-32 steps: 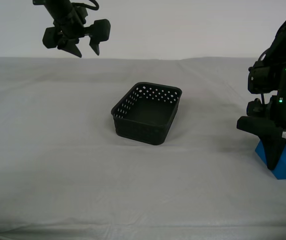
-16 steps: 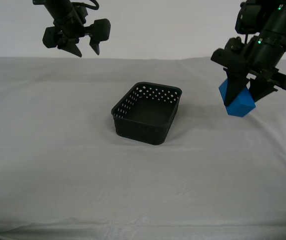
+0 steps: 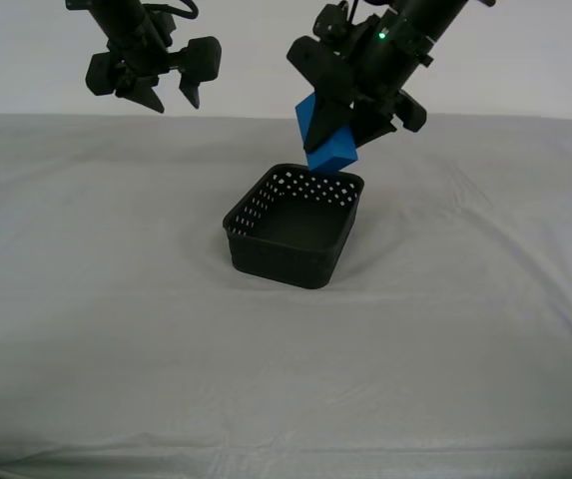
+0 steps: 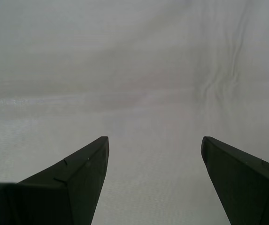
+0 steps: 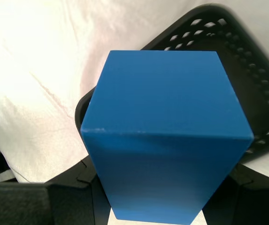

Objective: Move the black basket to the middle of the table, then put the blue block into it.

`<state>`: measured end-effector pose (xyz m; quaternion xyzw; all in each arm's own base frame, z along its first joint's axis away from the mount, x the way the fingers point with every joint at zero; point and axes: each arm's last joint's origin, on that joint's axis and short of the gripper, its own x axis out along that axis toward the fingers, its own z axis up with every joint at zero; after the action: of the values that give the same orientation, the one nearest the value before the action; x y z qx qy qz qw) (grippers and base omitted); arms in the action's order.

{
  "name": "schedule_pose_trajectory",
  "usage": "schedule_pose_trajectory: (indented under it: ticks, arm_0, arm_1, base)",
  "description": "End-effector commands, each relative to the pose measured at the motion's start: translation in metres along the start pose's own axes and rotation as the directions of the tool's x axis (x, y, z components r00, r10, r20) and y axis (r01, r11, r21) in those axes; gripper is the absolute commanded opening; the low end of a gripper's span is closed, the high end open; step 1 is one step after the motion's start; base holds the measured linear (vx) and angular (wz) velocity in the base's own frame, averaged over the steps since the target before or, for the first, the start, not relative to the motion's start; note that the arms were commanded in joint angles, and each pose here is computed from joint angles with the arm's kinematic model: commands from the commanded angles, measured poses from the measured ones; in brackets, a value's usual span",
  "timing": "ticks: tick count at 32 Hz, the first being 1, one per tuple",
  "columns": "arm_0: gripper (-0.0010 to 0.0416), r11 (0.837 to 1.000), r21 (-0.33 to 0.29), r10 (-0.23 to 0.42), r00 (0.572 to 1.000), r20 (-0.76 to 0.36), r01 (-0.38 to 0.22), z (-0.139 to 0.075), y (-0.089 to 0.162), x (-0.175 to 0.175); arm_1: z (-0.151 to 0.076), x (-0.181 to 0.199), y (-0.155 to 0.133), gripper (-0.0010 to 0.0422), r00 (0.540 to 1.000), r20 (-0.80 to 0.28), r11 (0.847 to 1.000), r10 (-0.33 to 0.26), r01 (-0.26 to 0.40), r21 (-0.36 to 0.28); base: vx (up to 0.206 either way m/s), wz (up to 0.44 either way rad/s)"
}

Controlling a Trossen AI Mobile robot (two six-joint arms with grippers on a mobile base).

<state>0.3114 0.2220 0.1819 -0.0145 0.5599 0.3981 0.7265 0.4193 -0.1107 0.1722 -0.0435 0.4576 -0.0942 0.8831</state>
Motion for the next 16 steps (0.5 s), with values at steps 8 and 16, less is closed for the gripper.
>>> schedule_pose_trajectory:
  ticks: [8,16]
  arm_0:
    - [0.0004,0.998,-0.062,0.018,0.997,0.07,-0.013,0.009,0.0,0.025]
    - [0.0221,0.998,-0.064,0.022,0.996,0.088,-0.016,0.011,0.002,0.026]
  arm_1:
    - [0.001,0.0,0.0,0.027,1.0,0.003,1.0,-0.003,0.003,0.004]
    - [0.001,0.0,0.0,0.027,1.0,0.003,1.0,-0.003,0.003,0.004]
  base:
    - [0.0,0.0]
    - [0.0,0.0]
